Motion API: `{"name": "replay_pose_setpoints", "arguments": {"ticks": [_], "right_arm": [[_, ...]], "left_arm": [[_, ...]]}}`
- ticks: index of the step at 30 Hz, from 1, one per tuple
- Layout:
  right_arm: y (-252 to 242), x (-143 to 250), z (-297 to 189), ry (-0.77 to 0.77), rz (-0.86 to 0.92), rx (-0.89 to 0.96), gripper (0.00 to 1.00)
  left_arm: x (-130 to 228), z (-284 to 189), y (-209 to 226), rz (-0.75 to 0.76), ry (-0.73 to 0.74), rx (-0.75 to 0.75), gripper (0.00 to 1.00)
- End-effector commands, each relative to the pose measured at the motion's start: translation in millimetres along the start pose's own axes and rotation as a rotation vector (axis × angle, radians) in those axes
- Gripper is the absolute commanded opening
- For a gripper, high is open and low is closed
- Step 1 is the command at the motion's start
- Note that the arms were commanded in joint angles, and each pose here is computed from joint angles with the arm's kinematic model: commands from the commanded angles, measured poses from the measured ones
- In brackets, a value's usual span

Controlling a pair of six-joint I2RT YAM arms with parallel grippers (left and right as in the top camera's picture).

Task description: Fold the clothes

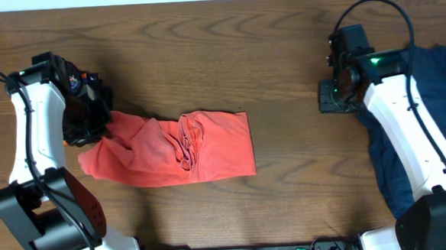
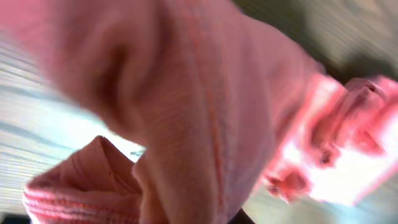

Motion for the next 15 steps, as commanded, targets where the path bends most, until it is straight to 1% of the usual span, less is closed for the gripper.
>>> {"name": "replay_pose_setpoints", "arguments": {"ticks": [1,3,5,8,11,15], "right_arm": [[-7.4,0.1,0.4,0.009,0.018,0.023,0.45],[-7.7,0.7,0.4,0.012,0.018,0.023,0.44],[-7.7,1.3,0.4,0.016,0.018,0.024,0.44],[-7.7,1.9,0.4,0.020,0.017,0.024,0.44],[-7.7,1.9,0.4,0.020,0.017,0.024,0.44],[-7.8,2.7,0.4,0.024,0.017,0.025,0.44]], "left_arm": [[21.2,-8.6,-41.5,0.072,0.061,0.188,0.08],[33.8,-5.0,-64.4,0.115,0.103,0.231,0.08],[46.4,0.9,-86.1,0.157,0.125,0.226,0.06],[67.5,11.7,-122.5,0.289,0.122,0.217,0.06],[87.2,22.1,-152.9,0.380,0.109,0.213,0.07],[106.1,40.7,-178.1,0.399,0.047,0.107,0.09]]}}
Point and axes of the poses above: each gripper's point midway between its finger pads, its own z axis out along the fingers, its own y axis along the line the jaws close on, x = y × z, the point moved 8 cm from there along -z, back along the fingers, and after that the axes turned 7 degrees about -z, right-handed, at the moved point
